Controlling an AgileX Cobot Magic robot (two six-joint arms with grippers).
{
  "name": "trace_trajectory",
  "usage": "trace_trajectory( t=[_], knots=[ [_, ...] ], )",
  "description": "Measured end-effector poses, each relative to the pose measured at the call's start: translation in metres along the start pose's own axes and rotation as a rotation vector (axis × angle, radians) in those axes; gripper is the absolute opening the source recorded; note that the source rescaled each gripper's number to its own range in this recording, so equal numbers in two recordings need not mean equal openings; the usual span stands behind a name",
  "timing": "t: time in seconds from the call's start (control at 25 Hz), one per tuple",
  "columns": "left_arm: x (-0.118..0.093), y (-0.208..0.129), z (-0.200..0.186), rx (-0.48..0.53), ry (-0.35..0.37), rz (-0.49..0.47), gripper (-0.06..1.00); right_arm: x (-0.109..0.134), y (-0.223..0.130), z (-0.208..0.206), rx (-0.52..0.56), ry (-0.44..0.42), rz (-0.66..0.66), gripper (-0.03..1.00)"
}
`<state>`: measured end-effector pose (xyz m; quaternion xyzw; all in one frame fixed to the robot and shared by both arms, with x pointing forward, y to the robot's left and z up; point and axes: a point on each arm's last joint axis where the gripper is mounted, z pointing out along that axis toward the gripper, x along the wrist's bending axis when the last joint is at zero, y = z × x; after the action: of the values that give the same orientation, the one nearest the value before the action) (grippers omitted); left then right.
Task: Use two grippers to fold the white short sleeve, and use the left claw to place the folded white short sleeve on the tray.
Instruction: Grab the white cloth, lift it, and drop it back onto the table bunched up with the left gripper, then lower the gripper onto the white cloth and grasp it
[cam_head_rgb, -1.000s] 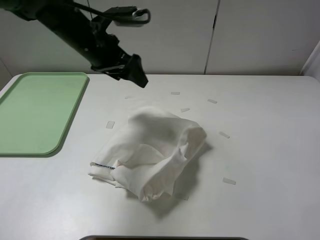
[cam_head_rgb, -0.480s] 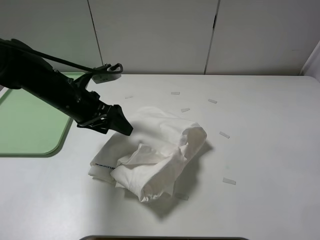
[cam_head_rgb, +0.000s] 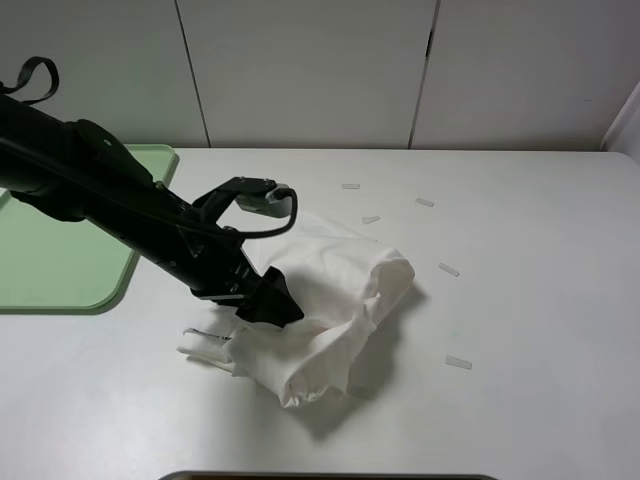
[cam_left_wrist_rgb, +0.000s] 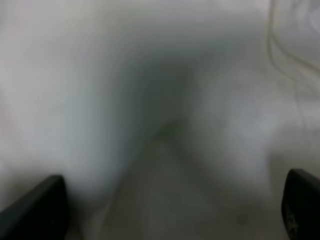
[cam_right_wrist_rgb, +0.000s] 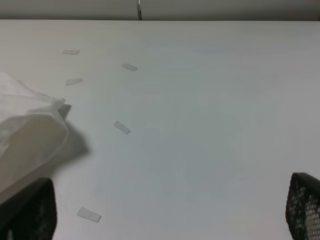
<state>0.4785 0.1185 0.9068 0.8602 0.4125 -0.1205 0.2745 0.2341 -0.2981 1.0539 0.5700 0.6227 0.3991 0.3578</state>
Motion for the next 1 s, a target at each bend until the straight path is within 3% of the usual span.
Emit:
trace_trajectory(
  t=[0.32, 0.52, 0.76, 0.8, 1.0],
  knots=[
    [-0.036, -0.006, 0.018, 0.057, -0.029, 0.169, 0.84, 0.0, 0.0, 0.0, 0.0, 0.0, 0.0, 1.0],
    [-0.03, -0.002, 0.018, 0.018, 0.035, 0.167, 0.84, 0.0, 0.0, 0.0, 0.0, 0.0, 0.0, 1.0],
    [-0.012, 0.005, 0.003, -0.051, 0.092, 0.067, 0.84, 0.0, 0.0, 0.0, 0.0, 0.0, 0.0, 1.0],
    [-0.002, 0.008, -0.012, -0.093, 0.095, -0.021, 0.84, 0.0, 0.0, 0.0, 0.0, 0.0, 0.0, 1.0],
    [0.026, 0.002, -0.037, -0.093, 0.021, -0.205, 0.84, 0.0, 0.0, 0.0, 0.0, 0.0, 0.0, 1.0]
  ],
)
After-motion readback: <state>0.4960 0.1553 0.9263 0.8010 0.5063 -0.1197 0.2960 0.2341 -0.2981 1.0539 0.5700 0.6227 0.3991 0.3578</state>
